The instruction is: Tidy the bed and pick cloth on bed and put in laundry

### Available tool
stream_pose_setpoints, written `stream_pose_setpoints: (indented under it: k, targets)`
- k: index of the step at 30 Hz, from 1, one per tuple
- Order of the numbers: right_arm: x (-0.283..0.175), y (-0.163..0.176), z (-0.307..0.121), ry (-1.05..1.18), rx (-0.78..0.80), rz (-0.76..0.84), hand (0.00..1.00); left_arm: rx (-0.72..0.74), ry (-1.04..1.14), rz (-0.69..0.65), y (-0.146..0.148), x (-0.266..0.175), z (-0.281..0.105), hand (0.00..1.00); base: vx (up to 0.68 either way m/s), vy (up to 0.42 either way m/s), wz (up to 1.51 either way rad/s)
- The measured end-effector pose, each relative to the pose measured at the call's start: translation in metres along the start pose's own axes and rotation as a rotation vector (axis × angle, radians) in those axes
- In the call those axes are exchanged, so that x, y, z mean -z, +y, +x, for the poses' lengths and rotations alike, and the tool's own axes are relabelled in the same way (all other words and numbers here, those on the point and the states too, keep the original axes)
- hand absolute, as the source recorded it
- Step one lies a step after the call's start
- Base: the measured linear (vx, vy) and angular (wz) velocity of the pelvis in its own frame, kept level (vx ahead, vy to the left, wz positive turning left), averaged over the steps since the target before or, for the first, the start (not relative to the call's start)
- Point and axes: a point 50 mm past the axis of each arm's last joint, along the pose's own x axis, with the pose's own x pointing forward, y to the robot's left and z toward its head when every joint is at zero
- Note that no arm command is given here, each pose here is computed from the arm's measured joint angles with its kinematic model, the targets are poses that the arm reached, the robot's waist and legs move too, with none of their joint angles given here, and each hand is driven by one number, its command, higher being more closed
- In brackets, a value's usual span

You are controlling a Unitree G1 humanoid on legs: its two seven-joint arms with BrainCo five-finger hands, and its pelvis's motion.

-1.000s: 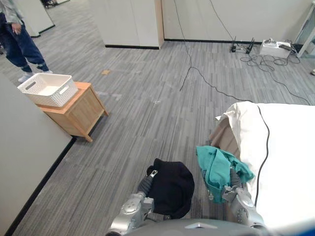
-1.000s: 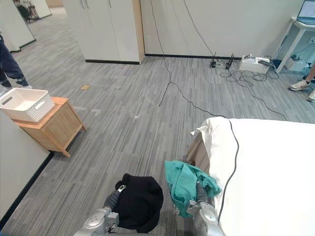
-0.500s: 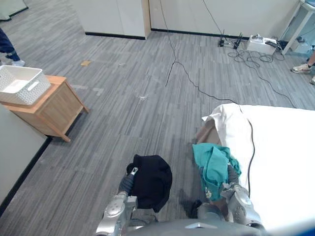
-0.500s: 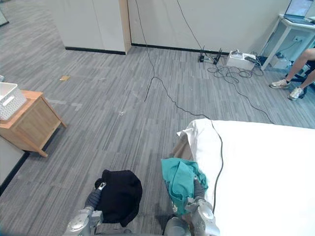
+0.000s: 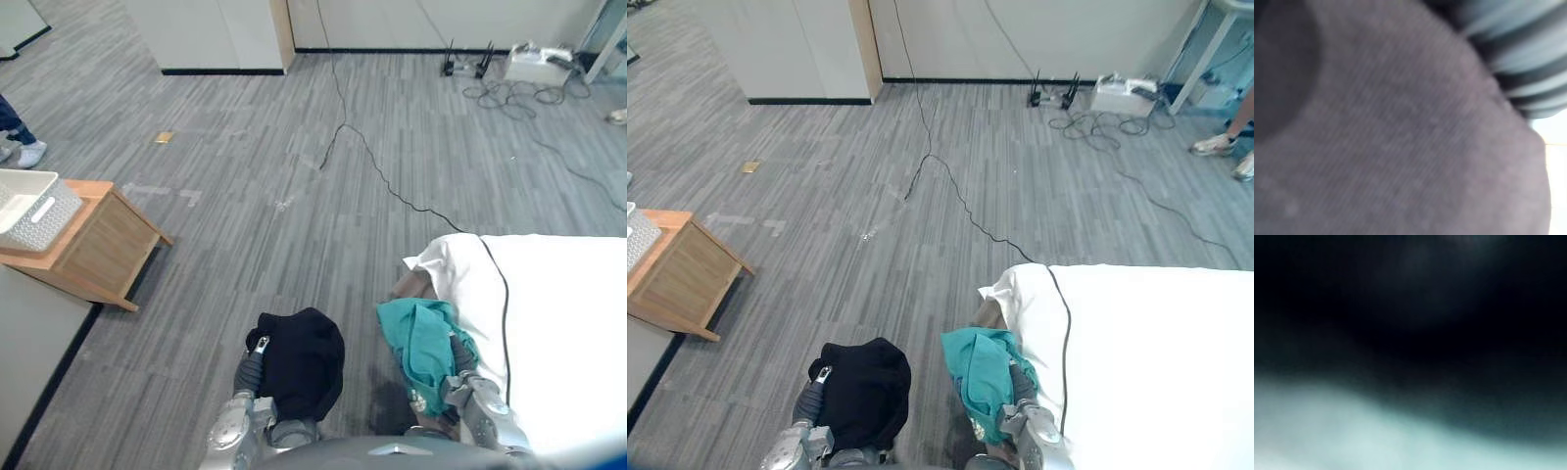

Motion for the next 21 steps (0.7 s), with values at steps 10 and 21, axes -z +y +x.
stream_pose_setpoints:
  k: [10, 21]
  targets:
    - [0.014, -0.002, -0.003, 0.049, -0.023, -0.06, 1.0, -0.013, 0.05, -0.014, 0.002, 0.007, 0.002, 1.0, 0.36, 0.157, 0.06]
    - [0.019, 0.009, -0.004, 0.028, -0.026, -0.048, 1.0, 0.044, 0.035, -0.002, -0.003, -0.01, 0.02, 1.0, 0.35, -0.018, 0.59]
